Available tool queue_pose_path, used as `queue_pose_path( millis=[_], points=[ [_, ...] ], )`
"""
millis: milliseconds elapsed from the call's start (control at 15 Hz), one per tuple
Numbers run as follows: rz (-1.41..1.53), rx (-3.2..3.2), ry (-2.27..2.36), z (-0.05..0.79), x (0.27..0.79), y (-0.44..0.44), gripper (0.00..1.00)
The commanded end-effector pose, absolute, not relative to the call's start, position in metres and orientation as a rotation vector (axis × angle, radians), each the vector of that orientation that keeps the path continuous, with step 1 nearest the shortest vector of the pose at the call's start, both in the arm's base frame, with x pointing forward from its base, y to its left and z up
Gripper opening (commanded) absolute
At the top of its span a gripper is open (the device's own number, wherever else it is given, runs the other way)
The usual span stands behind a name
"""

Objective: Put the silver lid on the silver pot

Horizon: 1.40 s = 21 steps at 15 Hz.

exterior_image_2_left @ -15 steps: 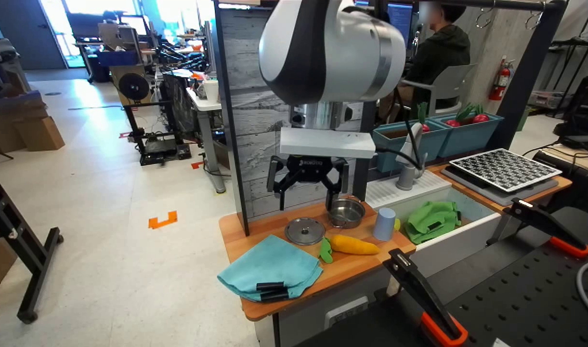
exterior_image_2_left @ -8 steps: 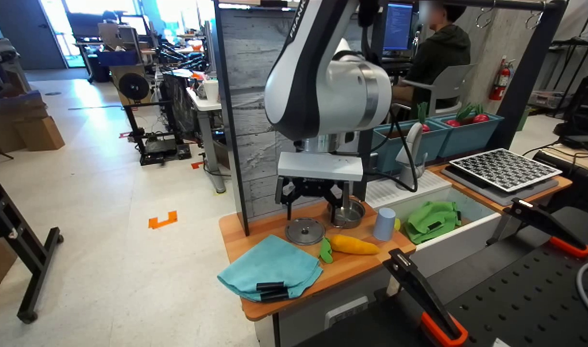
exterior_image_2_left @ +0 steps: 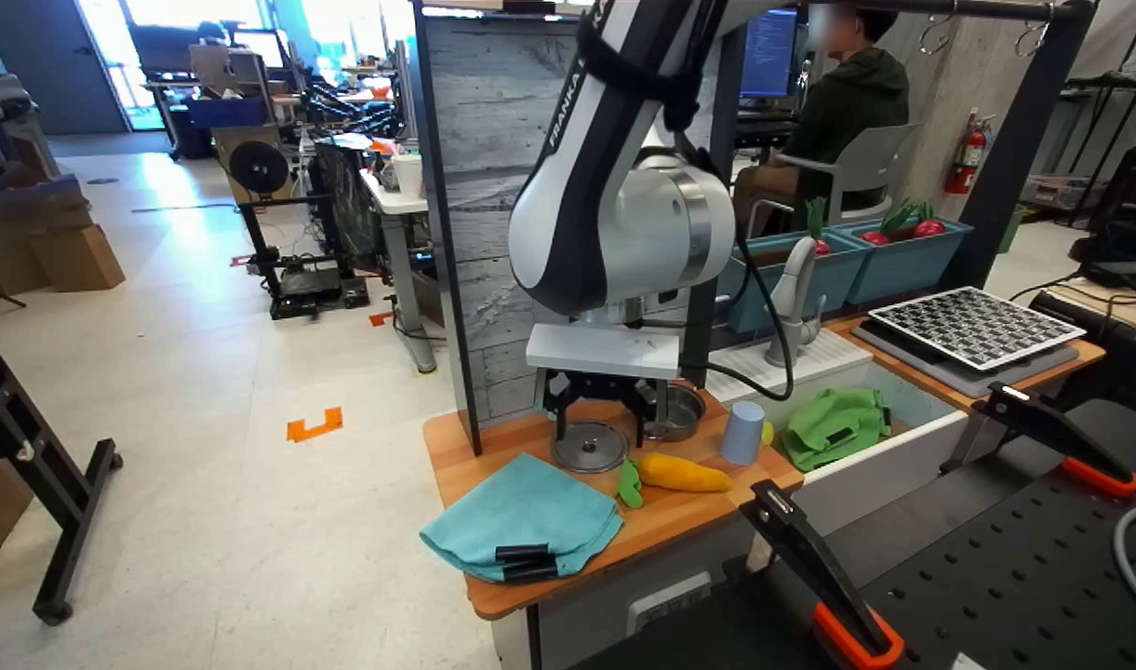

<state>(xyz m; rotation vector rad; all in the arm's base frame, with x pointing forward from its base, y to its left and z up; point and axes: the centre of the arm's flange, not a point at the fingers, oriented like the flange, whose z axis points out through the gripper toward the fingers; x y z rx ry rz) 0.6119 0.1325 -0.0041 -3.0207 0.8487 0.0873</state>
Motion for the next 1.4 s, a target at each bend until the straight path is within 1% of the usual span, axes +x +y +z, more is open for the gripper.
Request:
queue_pose_path(
  millis=[0, 400, 467, 533, 600, 667, 733, 800, 867, 933, 1200, 1267, 1333],
  points=[
    [0.092, -3.024, 0.914, -0.015, 0.631, 0.14, 1.0],
    [0.126, -3.033, 0.971, -0.025, 0.642, 0.144, 1.0],
    [0.129, -3.035, 0.98, -0.025, 0.643, 0.144, 0.93],
    [0.136, -3.035, 0.987, -0.026, 0.645, 0.145, 0.75],
    [0.14, -3.036, 0.996, -0.027, 0.646, 0.145, 0.69],
    [0.143, -3.036, 1.002, -0.028, 0.647, 0.145, 0.67],
    [0.142, -3.036, 1.008, -0.028, 0.649, 0.145, 0.6],
    [0.142, -3.037, 1.016, -0.029, 0.649, 0.145, 0.5],
    [0.139, -3.038, 1.028, -0.03, 0.65, 0.145, 0.44],
    [0.134, -3.038, 1.038, -0.03, 0.65, 0.145, 0.35],
    [0.086, -3.039, 1.1, -0.027, 0.653, 0.143, 0.07],
    [0.074, -3.041, 1.114, -0.026, 0.654, 0.142, 0.02],
    [0.064, -3.043, 1.122, -0.025, 0.654, 0.143, 0.01]
  ],
)
